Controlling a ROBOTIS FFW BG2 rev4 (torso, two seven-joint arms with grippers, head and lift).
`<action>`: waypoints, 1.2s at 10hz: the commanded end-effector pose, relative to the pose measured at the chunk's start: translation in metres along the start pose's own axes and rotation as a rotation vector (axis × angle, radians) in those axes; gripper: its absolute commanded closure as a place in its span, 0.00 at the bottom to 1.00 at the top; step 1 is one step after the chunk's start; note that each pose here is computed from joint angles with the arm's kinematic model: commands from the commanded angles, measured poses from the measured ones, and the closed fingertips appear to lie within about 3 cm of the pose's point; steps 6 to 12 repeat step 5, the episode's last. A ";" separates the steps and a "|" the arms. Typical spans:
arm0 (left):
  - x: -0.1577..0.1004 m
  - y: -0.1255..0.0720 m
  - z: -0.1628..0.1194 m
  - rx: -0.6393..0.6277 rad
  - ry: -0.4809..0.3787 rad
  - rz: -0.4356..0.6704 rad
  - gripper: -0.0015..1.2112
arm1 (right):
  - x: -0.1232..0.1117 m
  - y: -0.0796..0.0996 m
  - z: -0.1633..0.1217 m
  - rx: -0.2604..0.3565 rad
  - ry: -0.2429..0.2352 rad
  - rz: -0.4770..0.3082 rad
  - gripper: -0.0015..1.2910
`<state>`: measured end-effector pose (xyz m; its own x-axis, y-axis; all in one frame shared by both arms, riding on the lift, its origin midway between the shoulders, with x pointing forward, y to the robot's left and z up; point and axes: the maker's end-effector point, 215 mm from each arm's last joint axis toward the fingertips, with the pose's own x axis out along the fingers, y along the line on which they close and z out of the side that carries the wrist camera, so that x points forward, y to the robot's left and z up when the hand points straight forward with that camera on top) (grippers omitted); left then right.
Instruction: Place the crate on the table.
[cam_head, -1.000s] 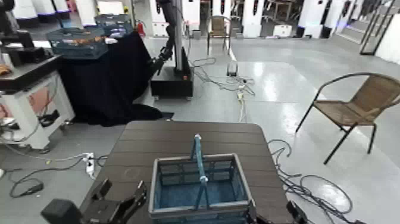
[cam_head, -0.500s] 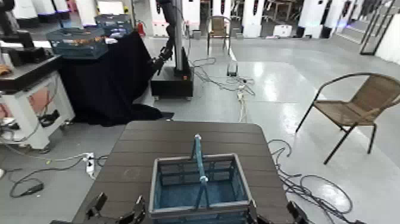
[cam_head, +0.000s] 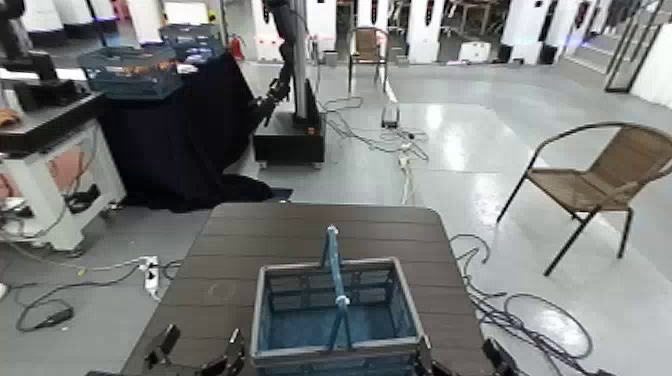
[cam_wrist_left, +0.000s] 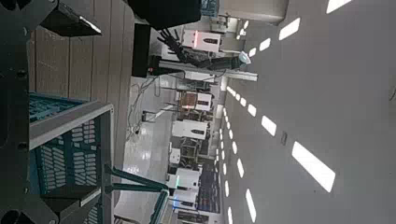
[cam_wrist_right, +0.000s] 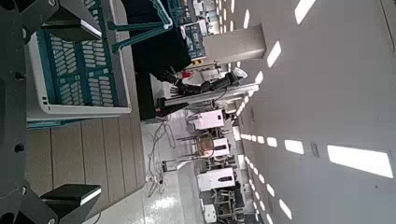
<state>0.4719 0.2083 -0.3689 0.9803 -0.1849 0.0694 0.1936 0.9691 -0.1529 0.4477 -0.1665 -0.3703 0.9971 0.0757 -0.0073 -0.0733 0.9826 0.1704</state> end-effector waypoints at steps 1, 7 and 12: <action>0.002 -0.001 -0.001 -0.001 0.000 -0.002 0.09 | 0.000 -0.001 -0.001 -0.001 0.003 -0.002 0.11; 0.007 -0.003 -0.001 -0.003 -0.003 -0.010 0.09 | 0.000 -0.002 -0.002 -0.002 0.007 -0.003 0.11; 0.007 -0.003 -0.001 -0.003 -0.003 -0.010 0.09 | 0.000 -0.002 -0.002 -0.002 0.007 -0.003 0.11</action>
